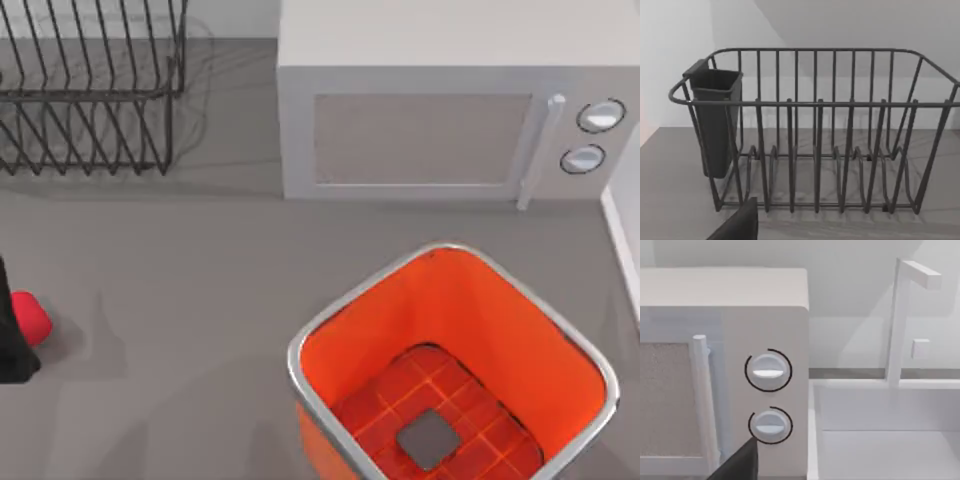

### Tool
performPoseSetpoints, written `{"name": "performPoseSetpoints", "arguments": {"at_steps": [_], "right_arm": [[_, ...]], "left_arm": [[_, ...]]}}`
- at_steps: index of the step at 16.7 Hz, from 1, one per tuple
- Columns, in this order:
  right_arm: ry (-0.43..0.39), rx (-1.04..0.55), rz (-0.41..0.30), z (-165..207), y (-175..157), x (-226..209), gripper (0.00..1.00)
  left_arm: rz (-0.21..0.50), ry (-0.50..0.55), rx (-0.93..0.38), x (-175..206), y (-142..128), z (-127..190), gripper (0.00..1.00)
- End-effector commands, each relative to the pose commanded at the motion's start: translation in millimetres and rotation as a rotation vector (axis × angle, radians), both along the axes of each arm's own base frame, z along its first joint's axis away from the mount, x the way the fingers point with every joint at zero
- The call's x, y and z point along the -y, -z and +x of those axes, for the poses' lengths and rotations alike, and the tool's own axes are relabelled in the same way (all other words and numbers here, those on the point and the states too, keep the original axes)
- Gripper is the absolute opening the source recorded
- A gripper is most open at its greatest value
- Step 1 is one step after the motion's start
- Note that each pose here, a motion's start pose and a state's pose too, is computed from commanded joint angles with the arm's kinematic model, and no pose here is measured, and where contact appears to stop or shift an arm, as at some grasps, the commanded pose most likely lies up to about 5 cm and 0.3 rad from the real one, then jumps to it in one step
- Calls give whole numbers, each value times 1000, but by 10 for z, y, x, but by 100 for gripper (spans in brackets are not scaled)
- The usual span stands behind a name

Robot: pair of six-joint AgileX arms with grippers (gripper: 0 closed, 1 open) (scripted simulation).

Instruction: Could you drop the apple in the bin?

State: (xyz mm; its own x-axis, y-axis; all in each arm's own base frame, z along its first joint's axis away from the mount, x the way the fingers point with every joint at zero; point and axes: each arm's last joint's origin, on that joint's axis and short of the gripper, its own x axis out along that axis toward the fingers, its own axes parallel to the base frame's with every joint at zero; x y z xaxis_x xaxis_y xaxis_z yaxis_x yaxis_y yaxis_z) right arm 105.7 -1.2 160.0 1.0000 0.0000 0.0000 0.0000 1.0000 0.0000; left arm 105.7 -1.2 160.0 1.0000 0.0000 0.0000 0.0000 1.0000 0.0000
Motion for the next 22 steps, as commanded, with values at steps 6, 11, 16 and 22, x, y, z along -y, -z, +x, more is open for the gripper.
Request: {"name": "performPoseSetpoints", "arguments": {"at_steps": [6,11,16,22], "right_arm": [[0,0,0,0,0,0,100],[0,0,0,0,0,0,100],[0,0,0,0,0,0,100],[0,0,0,0,0,0,100]], "left_arm": [[80,-9,-97,-6,-144,17,100],[290,44,-387,-8,-584,236,100],[511,217,-811,-4,-832,961,100],[622,484,-1271,-52,-470,1827,100]]}}
